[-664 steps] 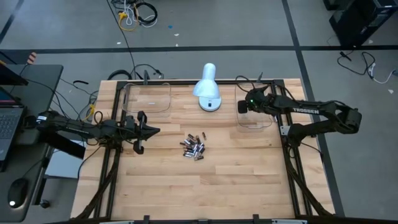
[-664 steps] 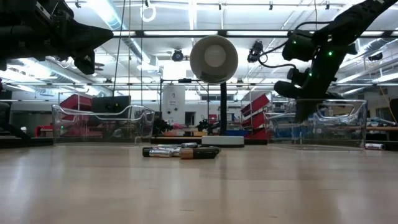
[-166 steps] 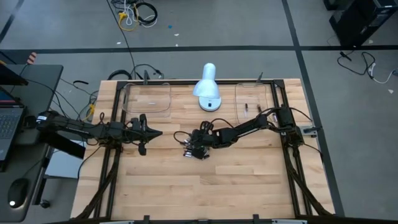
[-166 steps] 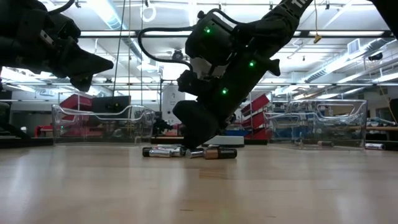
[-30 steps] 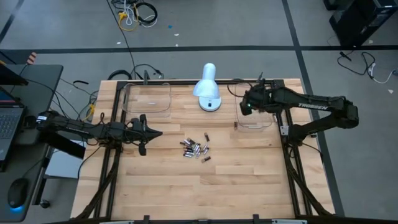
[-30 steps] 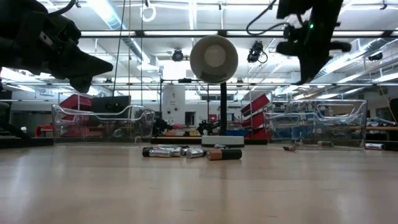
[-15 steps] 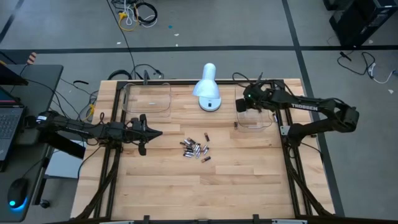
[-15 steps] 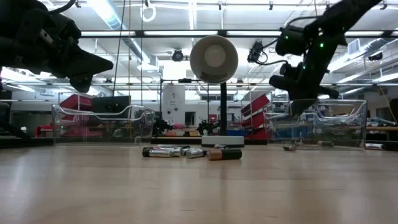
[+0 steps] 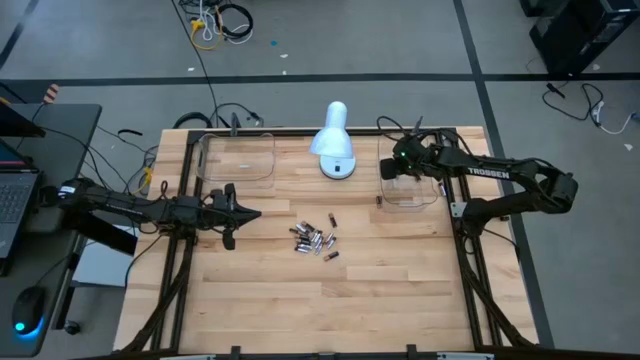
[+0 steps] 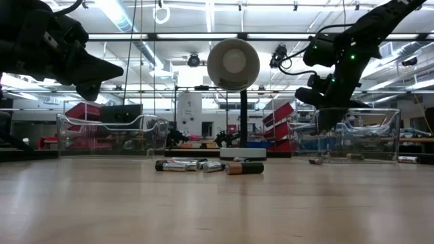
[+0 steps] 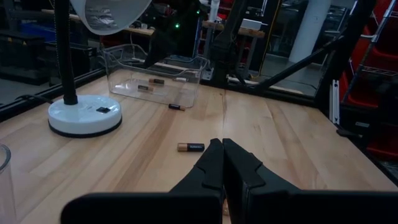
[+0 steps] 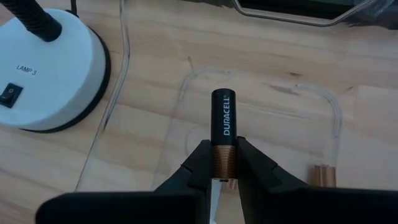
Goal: Sort batteries
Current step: Put the black battery in the transparent bin
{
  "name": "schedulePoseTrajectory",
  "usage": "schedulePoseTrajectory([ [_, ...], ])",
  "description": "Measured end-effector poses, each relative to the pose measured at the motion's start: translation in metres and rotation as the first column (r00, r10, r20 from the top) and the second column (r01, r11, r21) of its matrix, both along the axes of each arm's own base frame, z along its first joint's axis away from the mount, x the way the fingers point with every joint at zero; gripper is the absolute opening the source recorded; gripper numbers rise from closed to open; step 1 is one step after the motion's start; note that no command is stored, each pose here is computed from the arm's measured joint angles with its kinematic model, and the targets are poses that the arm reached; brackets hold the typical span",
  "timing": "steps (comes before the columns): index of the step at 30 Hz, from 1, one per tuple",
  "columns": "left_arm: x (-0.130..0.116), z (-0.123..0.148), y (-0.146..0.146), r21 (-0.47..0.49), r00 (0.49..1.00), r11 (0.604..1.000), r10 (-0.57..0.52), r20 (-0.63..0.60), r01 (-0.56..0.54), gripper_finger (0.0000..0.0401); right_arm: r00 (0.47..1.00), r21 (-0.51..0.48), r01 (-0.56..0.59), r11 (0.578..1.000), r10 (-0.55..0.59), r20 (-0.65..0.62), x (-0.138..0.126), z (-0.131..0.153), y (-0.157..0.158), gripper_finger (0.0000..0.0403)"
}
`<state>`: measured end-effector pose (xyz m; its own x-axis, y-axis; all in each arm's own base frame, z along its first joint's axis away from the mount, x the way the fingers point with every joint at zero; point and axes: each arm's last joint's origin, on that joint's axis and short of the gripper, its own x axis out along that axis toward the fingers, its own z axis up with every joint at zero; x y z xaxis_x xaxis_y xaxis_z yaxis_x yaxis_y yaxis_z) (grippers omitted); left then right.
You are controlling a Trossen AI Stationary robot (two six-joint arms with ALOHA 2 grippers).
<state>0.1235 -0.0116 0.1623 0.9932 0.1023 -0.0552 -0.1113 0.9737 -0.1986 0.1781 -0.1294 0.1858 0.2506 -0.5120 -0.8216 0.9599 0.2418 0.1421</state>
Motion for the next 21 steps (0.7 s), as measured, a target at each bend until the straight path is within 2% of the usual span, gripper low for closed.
schedulePoseTrajectory([
  [13,0.0,0.0,0.0,0.0,1.0,1.0,0.0,0.0,0.0,0.0002,1.0,-0.003,-0.004,1.0,0.004,0.0,0.0,0.0,0.0,0.0076],
  [17,0.0,0.0,0.0,-0.004,1.0,1.0,0.0,0.0,0.0,0.0002,0.999,-0.026,-0.041,0.999,0.042,0.018,0.003,0.005,0.004,0.0072],
  [21,0.0,0.0,0.0,-0.007,1.0,1.0,0.0,0.0,0.0,0.0002,0.986,-0.104,-0.125,0.987,0.135,0.096,0.011,0.019,0.016,0.0067],
])
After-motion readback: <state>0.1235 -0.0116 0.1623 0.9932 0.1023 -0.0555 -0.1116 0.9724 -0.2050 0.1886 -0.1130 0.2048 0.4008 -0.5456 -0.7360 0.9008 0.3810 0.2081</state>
